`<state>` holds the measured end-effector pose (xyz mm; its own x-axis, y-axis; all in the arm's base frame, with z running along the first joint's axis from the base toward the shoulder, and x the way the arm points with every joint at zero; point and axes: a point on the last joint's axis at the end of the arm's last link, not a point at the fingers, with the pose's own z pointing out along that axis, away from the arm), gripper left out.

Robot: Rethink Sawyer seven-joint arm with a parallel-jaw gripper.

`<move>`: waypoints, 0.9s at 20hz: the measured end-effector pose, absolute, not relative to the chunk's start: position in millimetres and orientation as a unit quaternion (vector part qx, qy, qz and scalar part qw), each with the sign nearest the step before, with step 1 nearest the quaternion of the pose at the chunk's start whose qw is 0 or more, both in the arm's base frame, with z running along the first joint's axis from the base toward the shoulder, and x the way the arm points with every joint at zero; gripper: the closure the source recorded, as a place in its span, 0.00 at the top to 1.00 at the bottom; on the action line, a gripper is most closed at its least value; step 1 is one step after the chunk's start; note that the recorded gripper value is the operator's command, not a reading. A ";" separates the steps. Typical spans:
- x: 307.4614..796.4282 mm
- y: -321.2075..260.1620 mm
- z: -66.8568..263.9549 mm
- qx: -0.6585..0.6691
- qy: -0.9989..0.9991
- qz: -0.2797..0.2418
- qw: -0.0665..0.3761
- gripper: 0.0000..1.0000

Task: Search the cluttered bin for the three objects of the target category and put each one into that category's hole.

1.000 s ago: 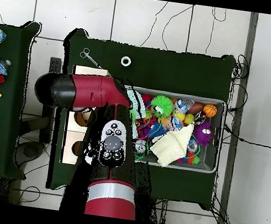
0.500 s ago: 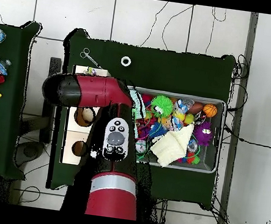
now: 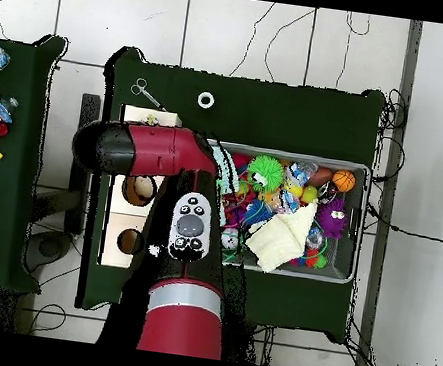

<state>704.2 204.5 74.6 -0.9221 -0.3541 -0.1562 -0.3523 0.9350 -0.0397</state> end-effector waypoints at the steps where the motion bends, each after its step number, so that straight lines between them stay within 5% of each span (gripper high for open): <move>1: 704.2 204.4 74.6 -0.180 0.980 -0.005 0.081 1.00; 18: 700.7 202.2 85.8 -0.178 0.982 -0.001 0.056 1.00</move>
<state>700.7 202.2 85.8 -0.9300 -0.3508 -0.1098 -0.3505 0.9363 -0.0223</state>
